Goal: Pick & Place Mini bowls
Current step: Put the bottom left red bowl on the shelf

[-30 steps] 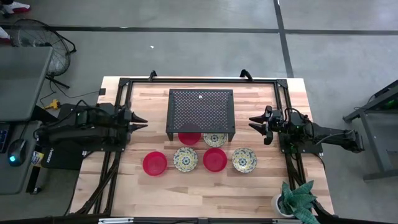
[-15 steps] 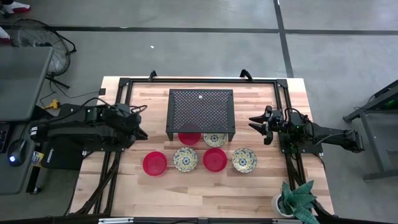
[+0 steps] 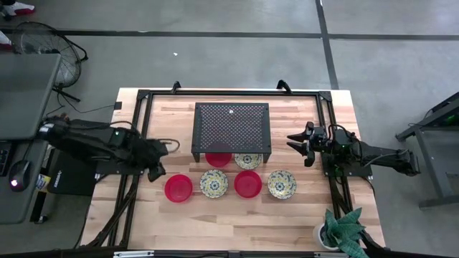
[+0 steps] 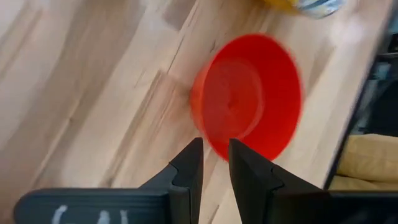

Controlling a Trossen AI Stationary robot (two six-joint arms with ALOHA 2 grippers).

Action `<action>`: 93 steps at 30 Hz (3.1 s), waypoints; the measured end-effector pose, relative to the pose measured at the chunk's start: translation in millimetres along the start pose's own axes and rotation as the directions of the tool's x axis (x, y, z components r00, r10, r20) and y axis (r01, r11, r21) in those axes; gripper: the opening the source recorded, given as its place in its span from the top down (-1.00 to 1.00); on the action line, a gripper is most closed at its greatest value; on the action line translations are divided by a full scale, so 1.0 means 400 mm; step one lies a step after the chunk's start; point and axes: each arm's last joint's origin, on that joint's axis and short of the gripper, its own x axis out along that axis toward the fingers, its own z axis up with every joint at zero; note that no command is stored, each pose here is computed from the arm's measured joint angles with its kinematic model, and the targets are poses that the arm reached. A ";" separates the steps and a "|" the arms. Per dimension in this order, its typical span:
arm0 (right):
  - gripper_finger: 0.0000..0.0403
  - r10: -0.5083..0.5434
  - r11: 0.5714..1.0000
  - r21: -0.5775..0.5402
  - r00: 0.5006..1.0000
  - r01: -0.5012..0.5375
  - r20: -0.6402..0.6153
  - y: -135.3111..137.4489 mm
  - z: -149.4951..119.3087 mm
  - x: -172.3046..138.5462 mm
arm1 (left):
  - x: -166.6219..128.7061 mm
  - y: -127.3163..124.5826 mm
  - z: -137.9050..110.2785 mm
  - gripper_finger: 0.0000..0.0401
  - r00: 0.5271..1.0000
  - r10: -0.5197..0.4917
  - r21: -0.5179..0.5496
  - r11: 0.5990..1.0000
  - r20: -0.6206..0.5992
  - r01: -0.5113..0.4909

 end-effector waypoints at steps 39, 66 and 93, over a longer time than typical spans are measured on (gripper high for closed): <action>0.32 0.001 1.000 0.000 1.000 -0.001 0.004 0.000 0.001 0.000 | 0.098 -0.161 0.033 0.63 0.987 0.149 -0.035 0.988 -0.053 -0.151; 0.32 0.001 1.000 0.000 1.000 -0.001 0.005 0.000 0.001 0.000 | 0.136 -0.165 0.047 0.15 0.911 0.406 0.128 0.910 -0.071 -0.395; 0.32 0.001 1.000 0.000 1.000 -0.001 0.004 0.000 0.001 0.001 | 0.191 -0.145 0.074 0.20 0.879 0.448 0.182 0.889 -0.161 -0.420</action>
